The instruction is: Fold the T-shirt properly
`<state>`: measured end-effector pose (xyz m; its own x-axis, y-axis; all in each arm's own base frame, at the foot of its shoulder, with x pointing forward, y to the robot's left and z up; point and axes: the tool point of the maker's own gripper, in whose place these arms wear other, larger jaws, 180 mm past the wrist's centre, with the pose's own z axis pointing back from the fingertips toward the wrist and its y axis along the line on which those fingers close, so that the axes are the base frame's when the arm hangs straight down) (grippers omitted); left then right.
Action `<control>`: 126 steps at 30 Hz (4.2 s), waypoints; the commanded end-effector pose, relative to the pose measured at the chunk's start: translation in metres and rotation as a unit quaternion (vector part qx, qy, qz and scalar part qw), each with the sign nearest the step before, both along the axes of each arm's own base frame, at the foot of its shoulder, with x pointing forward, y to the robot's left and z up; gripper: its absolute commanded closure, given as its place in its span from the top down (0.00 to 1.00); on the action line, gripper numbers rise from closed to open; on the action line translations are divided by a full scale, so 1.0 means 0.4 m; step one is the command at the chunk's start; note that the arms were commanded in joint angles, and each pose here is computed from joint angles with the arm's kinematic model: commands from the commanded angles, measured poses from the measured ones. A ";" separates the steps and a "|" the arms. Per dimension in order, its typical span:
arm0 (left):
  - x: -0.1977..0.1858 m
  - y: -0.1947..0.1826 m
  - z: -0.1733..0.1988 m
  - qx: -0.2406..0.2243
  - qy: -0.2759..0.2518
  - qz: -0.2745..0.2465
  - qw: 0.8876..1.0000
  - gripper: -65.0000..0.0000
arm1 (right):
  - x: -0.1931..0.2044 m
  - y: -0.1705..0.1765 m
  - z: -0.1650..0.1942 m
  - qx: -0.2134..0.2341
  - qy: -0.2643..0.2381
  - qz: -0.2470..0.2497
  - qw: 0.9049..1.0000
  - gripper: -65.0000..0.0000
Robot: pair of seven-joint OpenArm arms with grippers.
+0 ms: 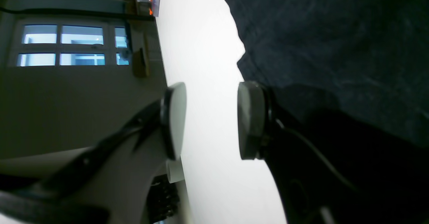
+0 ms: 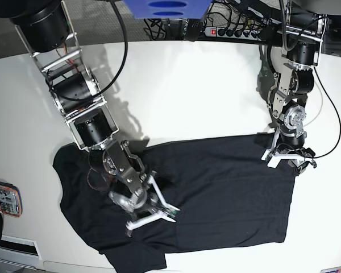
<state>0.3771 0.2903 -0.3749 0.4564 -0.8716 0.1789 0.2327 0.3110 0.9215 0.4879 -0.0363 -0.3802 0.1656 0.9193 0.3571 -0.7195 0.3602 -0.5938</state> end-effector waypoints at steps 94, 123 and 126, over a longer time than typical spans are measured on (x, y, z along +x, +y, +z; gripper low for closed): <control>-0.028 -0.075 -0.048 -0.549 0.008 0.234 0.802 0.36 | -0.045 -0.317 -0.039 0.372 -0.017 -0.325 0.869 0.86; -0.070 -0.034 -0.133 -0.537 0.015 0.264 0.801 0.36 | -0.096 -0.374 -0.134 0.353 0.007 -0.350 0.868 0.86; -0.130 -0.037 -0.163 -0.533 0.028 0.272 0.801 0.36 | -0.189 -0.423 -0.207 0.335 0.016 -0.359 0.871 0.86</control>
